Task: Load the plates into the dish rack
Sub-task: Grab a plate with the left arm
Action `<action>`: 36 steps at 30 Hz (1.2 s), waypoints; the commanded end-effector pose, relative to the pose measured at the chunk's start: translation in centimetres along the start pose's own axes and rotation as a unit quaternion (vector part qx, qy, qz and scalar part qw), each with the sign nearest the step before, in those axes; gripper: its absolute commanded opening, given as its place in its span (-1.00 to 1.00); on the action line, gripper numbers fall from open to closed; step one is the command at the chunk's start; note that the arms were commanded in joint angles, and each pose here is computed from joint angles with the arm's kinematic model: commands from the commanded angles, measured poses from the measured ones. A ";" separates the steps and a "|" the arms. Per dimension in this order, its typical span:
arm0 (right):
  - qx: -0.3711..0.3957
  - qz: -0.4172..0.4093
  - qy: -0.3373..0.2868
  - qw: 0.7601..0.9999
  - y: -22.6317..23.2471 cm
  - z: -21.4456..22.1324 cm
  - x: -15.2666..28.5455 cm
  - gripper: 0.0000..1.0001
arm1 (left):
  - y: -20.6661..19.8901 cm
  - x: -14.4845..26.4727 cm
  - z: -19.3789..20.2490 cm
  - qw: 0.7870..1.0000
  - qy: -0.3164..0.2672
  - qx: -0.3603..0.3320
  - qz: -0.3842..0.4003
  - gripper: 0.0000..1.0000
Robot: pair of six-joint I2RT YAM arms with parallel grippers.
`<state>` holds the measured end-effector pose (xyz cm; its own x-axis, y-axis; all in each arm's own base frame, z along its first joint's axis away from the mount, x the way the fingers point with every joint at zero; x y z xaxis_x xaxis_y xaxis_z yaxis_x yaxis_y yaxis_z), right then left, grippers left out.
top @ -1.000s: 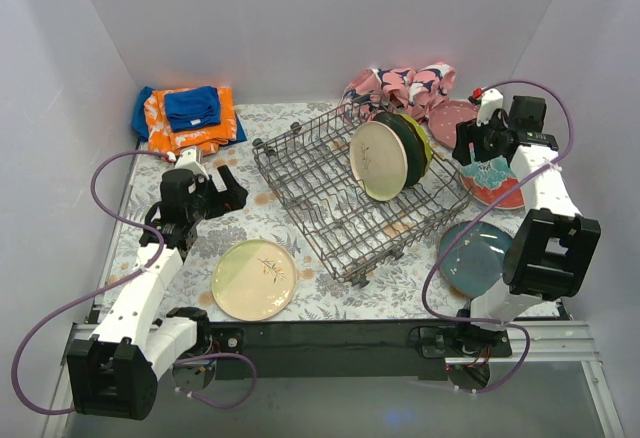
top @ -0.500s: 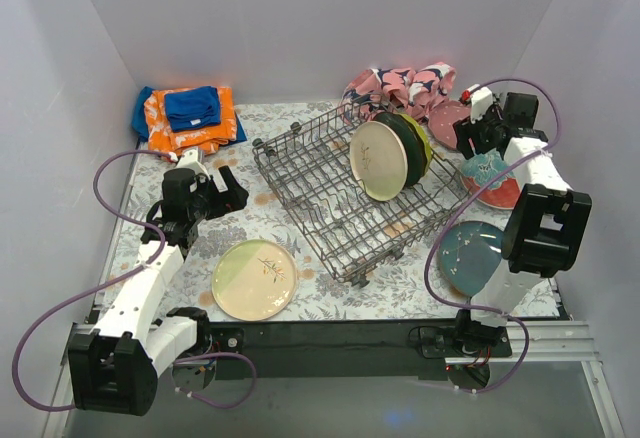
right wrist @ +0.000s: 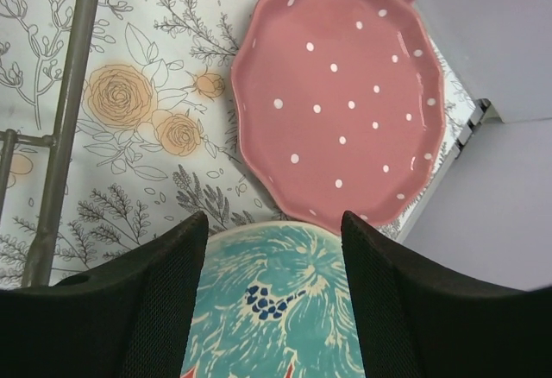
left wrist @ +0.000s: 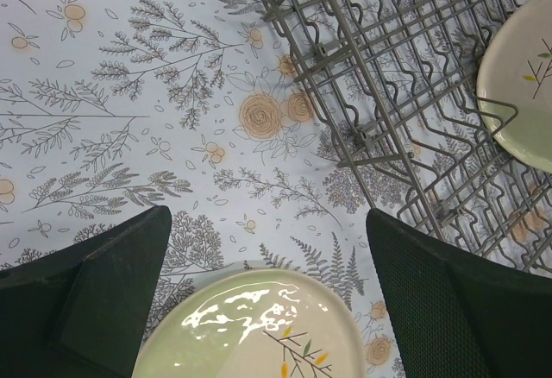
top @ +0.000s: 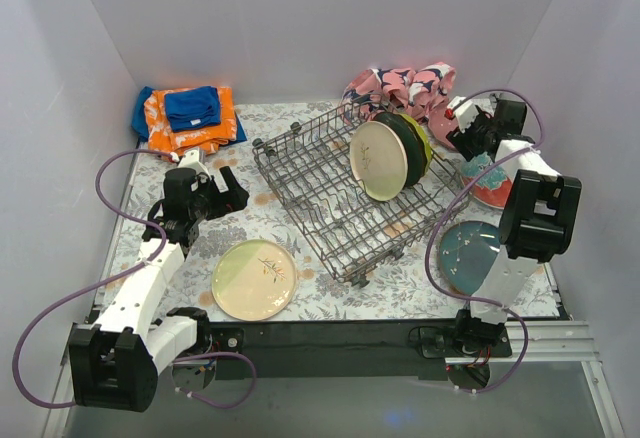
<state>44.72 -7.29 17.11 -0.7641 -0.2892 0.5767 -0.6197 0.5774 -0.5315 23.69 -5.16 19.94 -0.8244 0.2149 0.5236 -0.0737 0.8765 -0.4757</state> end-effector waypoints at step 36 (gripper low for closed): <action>0.003 -0.096 0.002 0.995 -0.8 1.0 -8.0 0.11 | -1.3 -0.6 0.5 0.996 0.046 0.000 0.079 0.86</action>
<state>50.21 -6.61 12.43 -0.6420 -0.3711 0.6709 -0.7419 0.5214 -0.4216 23.99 -6.38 19.00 -0.7631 0.3538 0.5409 0.0077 0.8418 -0.5397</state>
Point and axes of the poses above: each gripper's point midway between its finger pads, its own x axis back along the fingers, its own y axis along the line the jaws close on, z = x × y, the point moved 9 cm from there along x, back along the fingers, and after that the axes turned 6 degrees about x, right-handed, at the moved point
